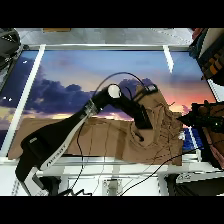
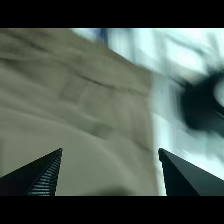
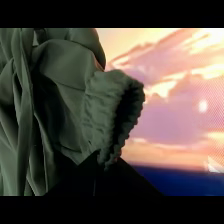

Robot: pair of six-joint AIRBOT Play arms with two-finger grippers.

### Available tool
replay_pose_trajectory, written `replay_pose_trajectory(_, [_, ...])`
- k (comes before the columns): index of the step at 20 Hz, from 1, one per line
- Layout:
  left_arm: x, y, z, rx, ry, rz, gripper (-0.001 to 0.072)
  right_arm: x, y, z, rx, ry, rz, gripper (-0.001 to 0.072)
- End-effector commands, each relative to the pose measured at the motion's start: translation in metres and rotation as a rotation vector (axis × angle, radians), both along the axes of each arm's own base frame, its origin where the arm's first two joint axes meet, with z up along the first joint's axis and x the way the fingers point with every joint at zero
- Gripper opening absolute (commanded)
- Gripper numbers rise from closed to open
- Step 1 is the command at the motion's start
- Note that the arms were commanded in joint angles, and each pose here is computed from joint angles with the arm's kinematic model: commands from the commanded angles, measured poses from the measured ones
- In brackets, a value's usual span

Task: Fold the clothes and pants, and hang the long-sleeved shirts on hangers.

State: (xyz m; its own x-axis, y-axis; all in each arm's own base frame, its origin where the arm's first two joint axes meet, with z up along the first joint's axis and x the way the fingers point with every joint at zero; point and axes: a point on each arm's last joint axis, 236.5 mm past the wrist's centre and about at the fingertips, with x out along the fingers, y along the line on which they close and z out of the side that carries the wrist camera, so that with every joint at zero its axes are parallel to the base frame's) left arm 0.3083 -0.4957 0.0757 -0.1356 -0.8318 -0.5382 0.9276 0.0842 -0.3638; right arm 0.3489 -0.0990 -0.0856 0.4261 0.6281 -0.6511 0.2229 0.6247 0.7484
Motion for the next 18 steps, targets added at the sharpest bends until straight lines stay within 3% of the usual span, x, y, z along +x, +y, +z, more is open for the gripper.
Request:
replay_pose_trajectory(1, [0.149, 0.032, 0.011, -0.125, -0.054, 0.539, 0.0700, 0.000, 0.000, 0.001, 0.000, -0.001, 0.000, 0.0032])
replay_pose_trajectory(3, [0.180, 0.049, -0.023, -0.125, 0.132, 0.710, 0.0701, 0.000, 0.000, 0.000, -0.001, -0.001, 0.000, 0.0032])
replay_pose_trajectory(6, [0.184, 0.052, -0.085, -0.062, 0.314, 0.791, 0.0701, 0.001, -0.001, 0.000, -0.005, -0.002, -0.004, 0.0032])
replay_pose_trajectory(9, [0.195, 0.056, -0.126, -0.036, 0.334, 0.850, 0.0698, 0.001, -0.002, 0.000, -0.006, -0.002, -0.005, 0.0032])
replay_pose_trajectory(11, [0.196, 0.055, -0.146, -0.018, 0.374, 0.863, 0.0612, 0.001, -0.002, -0.001, -0.009, -0.002, -0.007, 0.0032])
replay_pose_trajectory(14, [0.191, 0.038, -0.156, -0.005, 0.389, 0.816, 0.0601, 0.003, -0.005, -0.002, -0.020, -0.004, -0.016, 0.0033])
replay_pose_trajectory(16, [0.193, 0.025, -0.156, -0.023, 0.376, 0.799, 0.0496, 0.003, -0.005, -0.002, -0.019, -0.004, -0.016, 0.0032])
replay_pose_trajectory(18, [0.193, 0.012, -0.155, -0.035, 0.368, 0.774, 0.0462, 0.003, -0.005, -0.002, -0.019, -0.004, -0.016, 0.0033])
